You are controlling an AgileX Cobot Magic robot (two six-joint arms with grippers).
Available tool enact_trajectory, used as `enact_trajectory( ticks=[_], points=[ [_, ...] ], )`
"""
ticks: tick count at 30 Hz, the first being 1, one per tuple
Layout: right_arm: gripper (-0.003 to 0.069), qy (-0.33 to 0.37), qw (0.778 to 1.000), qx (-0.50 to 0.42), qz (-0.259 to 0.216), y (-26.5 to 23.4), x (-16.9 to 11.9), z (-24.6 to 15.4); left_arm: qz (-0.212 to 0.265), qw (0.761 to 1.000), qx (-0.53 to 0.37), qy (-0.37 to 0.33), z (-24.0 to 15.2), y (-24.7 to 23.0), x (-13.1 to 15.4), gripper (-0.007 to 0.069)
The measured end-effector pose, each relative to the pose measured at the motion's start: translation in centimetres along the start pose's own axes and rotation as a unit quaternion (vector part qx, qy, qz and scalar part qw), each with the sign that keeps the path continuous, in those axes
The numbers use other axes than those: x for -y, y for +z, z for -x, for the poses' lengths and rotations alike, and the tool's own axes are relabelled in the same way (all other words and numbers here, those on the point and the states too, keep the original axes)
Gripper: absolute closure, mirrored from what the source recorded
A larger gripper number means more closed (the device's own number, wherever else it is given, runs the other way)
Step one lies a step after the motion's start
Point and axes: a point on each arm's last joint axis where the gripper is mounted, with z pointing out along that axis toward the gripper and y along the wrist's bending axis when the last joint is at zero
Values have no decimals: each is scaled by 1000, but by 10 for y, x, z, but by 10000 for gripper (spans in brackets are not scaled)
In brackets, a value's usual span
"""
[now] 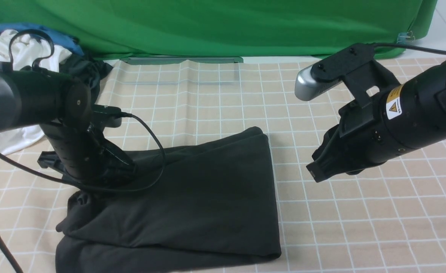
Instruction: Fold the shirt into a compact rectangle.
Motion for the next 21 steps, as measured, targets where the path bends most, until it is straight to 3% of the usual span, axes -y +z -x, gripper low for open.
enact_trajectory(
  ticks=[4, 14, 21],
  points=[
    [621, 0, 1000, 3, 0, 0, 0, 1, -1, 1000, 2, 0, 0, -6, 0, 581],
    [621, 0, 1000, 7, 0, 0, 0, 1, 4, 998, 56, 2, 0, -42, -3, 588],
    [621, 0, 1000, 14, 0, 0, 0, 2, 34, 996, 83, -21, 4, -44, -9, 588]
  ],
)
